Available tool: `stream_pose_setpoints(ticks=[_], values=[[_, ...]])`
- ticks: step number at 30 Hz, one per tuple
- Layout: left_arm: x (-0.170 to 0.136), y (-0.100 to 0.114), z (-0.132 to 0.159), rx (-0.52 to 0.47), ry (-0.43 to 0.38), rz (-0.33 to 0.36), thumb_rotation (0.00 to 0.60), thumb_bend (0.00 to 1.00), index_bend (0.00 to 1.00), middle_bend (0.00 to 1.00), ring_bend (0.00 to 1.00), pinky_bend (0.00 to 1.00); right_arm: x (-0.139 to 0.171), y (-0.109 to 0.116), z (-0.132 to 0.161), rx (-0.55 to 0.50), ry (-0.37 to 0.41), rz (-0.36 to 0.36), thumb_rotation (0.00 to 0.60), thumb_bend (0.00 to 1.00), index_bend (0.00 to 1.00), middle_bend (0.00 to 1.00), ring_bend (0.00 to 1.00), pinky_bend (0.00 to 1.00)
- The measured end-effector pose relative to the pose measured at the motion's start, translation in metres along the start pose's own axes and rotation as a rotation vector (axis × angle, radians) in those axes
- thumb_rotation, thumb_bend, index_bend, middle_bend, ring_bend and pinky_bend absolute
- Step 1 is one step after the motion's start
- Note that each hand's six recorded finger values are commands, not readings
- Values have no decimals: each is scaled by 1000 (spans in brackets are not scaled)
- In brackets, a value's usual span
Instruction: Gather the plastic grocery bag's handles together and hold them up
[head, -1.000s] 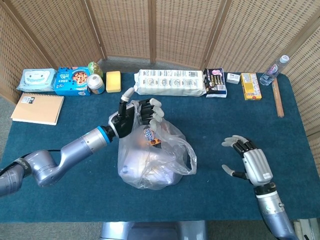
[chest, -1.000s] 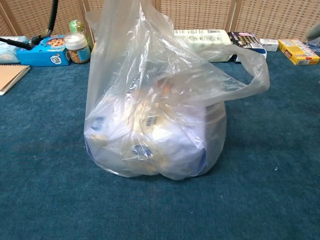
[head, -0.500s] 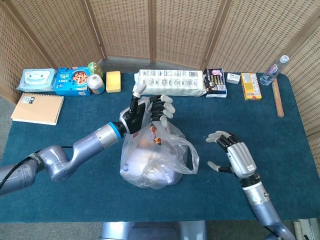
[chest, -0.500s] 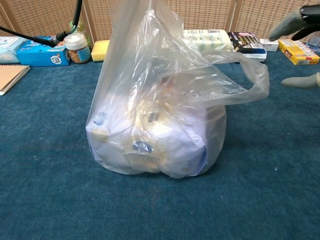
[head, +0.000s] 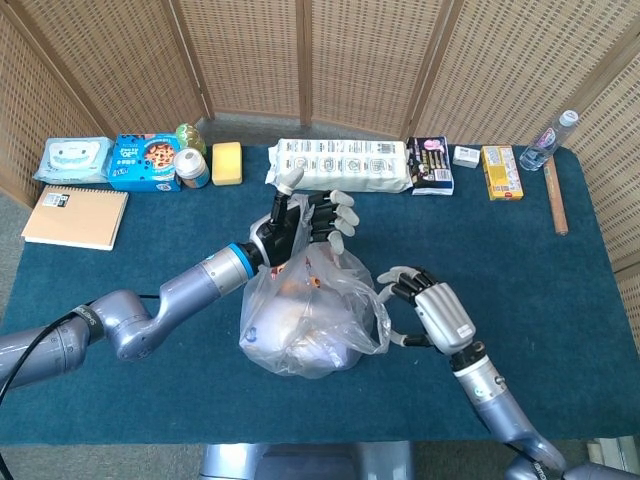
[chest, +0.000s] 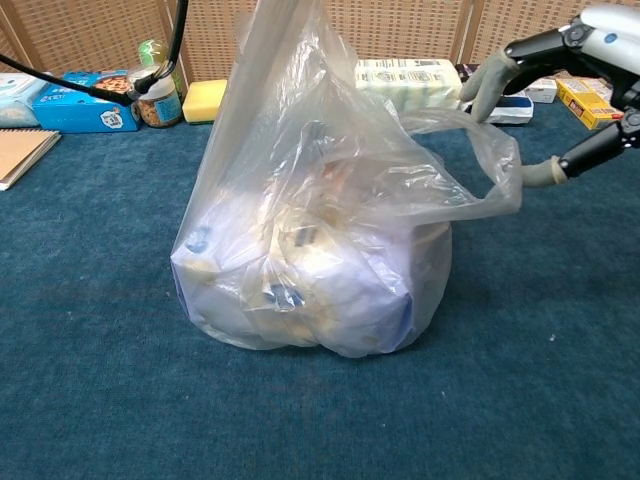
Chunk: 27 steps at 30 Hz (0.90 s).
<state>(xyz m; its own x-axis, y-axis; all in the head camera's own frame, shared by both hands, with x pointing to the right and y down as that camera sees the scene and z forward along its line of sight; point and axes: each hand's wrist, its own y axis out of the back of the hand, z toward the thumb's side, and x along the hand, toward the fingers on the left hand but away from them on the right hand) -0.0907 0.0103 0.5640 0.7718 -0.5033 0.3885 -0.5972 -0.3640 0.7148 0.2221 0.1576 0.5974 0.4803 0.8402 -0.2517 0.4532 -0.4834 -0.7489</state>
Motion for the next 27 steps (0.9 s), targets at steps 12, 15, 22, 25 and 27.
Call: stream_pose_setpoints(ticks=[12,15,22,25,27], values=[[-7,10,-4,-9,6,28,0,196,395,473,452,526,-5,8,6,-40,-4,-89,600,245,670,409,305,240],[-8,11,-5,-12,8,32,0,195,395,473,452,526,-6,11,7,-62,-5,-119,600,245,679,424,320,244],[-6,9,-5,-15,10,31,0,195,395,473,452,526,-9,18,10,-117,0,-172,600,259,588,428,331,253],[-5,8,-5,-16,9,29,0,195,395,473,452,526,-12,15,12,-128,9,-176,600,271,490,412,327,254],[-4,6,-4,-17,8,27,0,195,395,473,452,526,-17,13,14,-131,18,-170,600,276,459,396,325,253]])
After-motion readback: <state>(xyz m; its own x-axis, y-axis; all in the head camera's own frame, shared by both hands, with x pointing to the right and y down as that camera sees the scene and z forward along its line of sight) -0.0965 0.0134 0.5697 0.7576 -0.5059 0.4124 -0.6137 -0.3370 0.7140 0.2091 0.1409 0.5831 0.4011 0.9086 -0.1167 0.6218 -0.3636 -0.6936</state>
